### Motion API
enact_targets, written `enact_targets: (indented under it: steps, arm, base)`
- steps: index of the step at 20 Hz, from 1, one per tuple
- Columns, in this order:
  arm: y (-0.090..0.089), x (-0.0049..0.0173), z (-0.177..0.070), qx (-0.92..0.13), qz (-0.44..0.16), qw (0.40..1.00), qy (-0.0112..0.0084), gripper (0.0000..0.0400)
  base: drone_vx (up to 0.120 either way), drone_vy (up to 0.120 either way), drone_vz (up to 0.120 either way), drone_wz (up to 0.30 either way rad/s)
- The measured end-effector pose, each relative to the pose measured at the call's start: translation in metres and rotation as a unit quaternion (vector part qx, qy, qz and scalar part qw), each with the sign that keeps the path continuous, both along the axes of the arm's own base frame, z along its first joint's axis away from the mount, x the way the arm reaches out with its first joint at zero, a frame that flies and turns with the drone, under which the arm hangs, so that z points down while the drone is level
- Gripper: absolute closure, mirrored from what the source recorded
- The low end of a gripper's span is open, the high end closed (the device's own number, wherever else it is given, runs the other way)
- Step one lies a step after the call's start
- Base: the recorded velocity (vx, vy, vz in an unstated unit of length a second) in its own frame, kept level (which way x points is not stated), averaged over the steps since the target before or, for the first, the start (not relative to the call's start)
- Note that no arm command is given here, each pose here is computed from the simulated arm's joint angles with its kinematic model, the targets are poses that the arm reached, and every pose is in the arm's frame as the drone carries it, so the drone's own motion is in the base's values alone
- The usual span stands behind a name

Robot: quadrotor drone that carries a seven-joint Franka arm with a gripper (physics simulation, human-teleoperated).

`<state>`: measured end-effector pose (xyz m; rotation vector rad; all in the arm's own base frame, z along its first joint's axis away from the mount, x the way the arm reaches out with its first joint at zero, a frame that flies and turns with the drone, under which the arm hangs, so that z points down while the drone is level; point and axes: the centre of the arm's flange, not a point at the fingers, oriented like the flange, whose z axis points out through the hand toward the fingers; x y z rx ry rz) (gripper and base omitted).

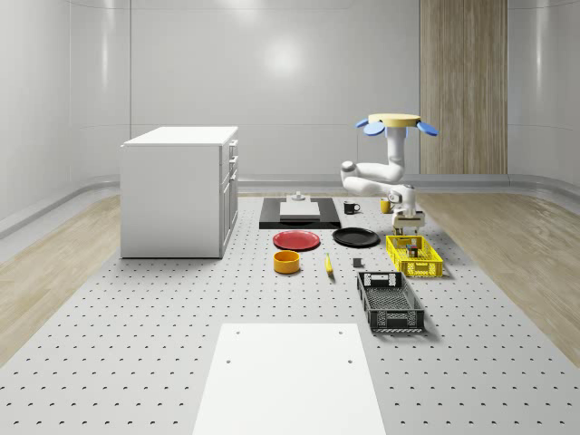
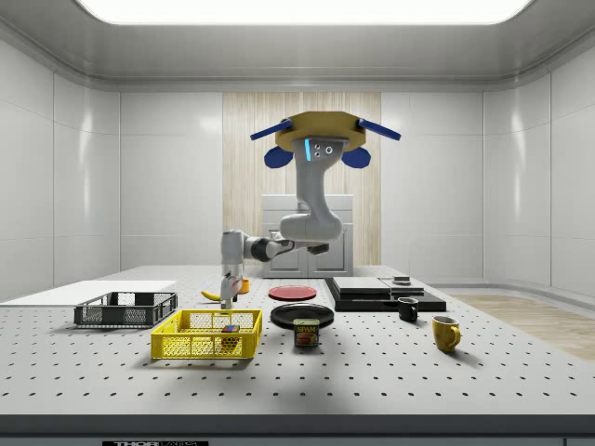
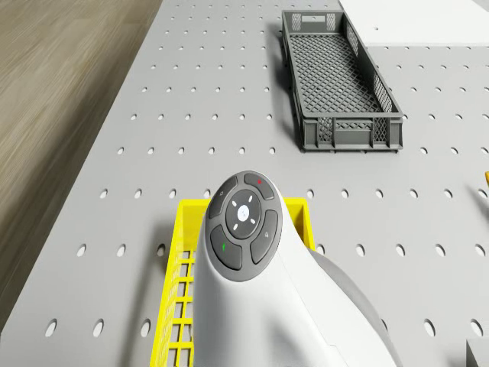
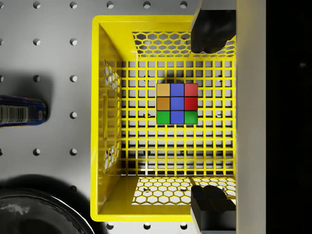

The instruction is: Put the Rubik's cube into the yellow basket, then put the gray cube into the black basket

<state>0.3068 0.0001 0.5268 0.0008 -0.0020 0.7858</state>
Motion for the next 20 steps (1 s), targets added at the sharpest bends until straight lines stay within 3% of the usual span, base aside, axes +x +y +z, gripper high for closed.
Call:
enact_targets:
  steps: [20]
  arm:
    - [0.0000,0.0000,-0.0021,0.000,0.000,1.000,0.0000,0.0000]
  base:
    - [0.000,-0.120,0.000,0.000]
